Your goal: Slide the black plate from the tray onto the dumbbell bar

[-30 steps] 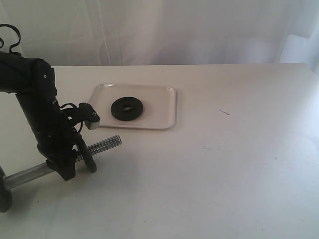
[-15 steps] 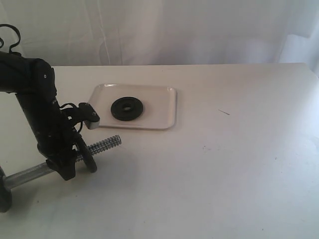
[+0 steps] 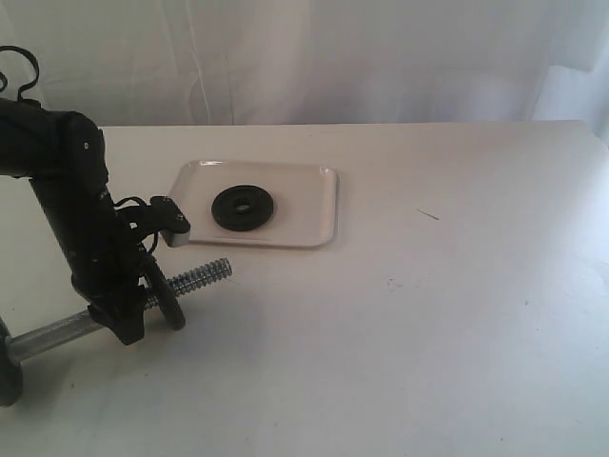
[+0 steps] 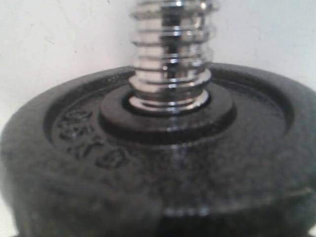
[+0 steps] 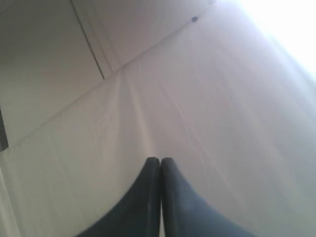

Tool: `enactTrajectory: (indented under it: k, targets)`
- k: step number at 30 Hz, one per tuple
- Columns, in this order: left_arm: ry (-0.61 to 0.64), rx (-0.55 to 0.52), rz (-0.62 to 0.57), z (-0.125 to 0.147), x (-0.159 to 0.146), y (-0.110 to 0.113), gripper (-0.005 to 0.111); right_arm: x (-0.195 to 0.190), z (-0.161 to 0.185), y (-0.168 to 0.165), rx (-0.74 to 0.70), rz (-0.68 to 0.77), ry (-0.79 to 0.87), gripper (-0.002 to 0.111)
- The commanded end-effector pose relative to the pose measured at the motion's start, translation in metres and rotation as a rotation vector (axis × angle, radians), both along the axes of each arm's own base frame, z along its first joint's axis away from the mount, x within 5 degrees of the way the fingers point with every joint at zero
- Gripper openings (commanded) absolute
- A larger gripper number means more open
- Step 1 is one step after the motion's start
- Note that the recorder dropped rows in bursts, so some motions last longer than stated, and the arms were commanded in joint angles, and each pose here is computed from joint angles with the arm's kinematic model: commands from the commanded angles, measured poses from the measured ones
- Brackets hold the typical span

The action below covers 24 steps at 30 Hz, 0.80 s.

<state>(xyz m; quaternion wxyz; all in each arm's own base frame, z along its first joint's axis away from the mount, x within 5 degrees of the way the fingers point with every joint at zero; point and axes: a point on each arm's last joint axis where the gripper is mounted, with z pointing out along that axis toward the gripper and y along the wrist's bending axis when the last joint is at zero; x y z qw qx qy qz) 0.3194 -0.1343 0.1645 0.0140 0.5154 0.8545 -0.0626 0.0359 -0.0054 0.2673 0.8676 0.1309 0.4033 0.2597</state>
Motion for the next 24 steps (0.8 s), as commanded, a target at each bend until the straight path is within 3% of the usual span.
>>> enactTrajectory:
  k: [1,7,12,17,24]
  targets:
    - [0.012,-0.024,0.023,0.012,-0.005,0.000,0.000,0.009,0.027,-0.003,0.000,-0.056,0.039,0.000]
    - [0.006,-0.026,0.024,0.012,-0.004,0.000,0.000,0.065,0.078,0.007,-0.184,-0.107,0.214,0.000]
    - [0.008,-0.056,0.042,0.012,-0.004,-0.003,0.000,0.142,0.103,0.021,-0.325,-0.092,0.354,0.000]
    - [0.021,-0.063,0.047,0.012,-0.005,-0.004,0.000,0.229,0.106,0.035,-0.460,-0.057,0.531,0.000]
    - [0.019,-0.058,0.021,0.012,-0.005,-0.003,0.000,0.333,0.076,0.054,-0.593,0.011,0.860,0.000]
